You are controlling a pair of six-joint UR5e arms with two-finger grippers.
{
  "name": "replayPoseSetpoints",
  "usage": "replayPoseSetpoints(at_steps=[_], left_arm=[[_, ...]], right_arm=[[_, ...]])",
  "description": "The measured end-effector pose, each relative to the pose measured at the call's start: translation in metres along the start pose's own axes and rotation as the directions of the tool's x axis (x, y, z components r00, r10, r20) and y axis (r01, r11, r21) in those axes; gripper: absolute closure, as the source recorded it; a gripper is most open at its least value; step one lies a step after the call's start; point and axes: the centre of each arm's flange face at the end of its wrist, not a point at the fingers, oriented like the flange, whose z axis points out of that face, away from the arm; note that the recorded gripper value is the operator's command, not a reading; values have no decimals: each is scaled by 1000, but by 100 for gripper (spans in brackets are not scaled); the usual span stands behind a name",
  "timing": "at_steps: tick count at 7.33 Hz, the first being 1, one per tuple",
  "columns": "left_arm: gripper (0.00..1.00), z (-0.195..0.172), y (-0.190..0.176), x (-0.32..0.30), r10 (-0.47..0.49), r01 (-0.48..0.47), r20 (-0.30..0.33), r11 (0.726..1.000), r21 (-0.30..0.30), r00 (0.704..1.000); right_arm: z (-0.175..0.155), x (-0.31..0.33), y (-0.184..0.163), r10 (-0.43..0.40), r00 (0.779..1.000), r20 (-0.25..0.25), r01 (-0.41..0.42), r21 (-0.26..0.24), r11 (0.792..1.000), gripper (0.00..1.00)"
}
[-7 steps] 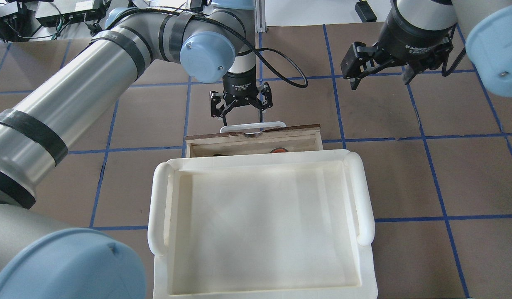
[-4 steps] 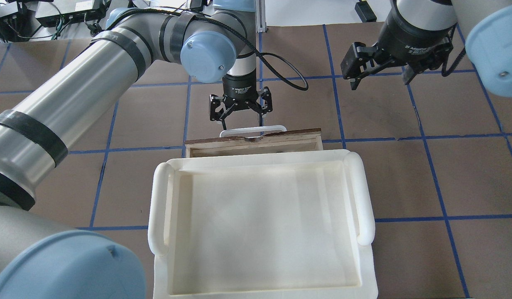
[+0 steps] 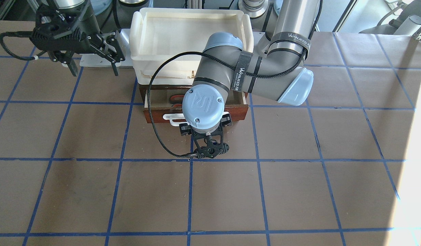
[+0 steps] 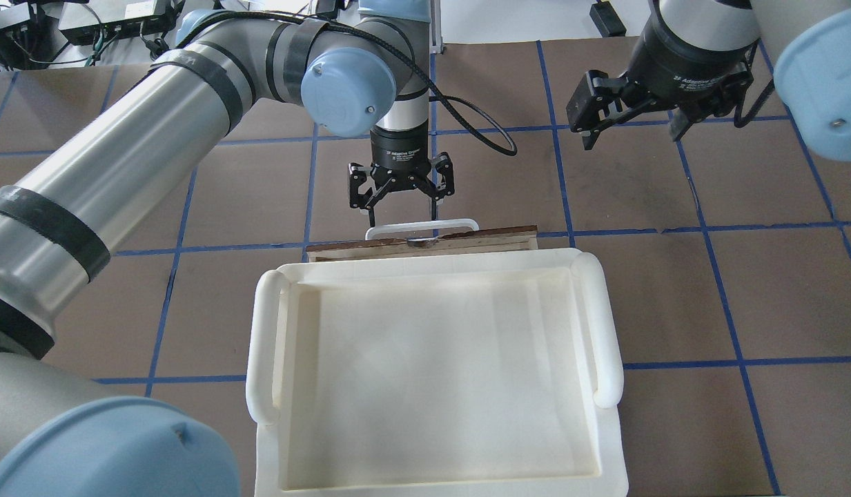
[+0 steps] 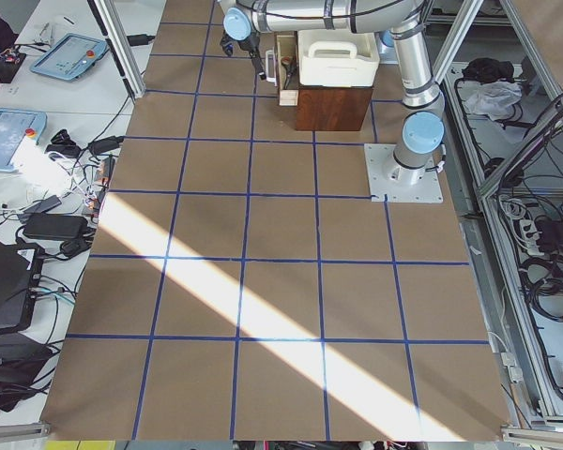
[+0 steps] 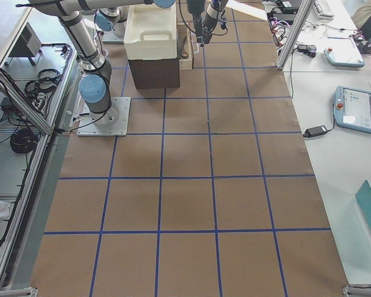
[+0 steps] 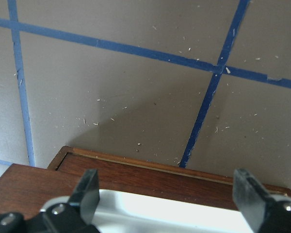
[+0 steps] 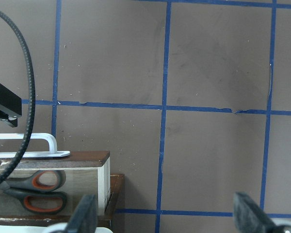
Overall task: Put scissors in drawer and close it
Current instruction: 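Push the drawer closed with the left gripper, away from the robot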
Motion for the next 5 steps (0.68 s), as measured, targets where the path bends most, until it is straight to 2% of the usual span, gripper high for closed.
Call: replayPoseSetpoints(at_steps=[5], left_arm=[[0, 14, 19, 8, 25, -21, 62, 998, -67, 998]], right_arm=[[1, 0, 1, 0, 1000, 0, 0, -5, 1000, 0]])
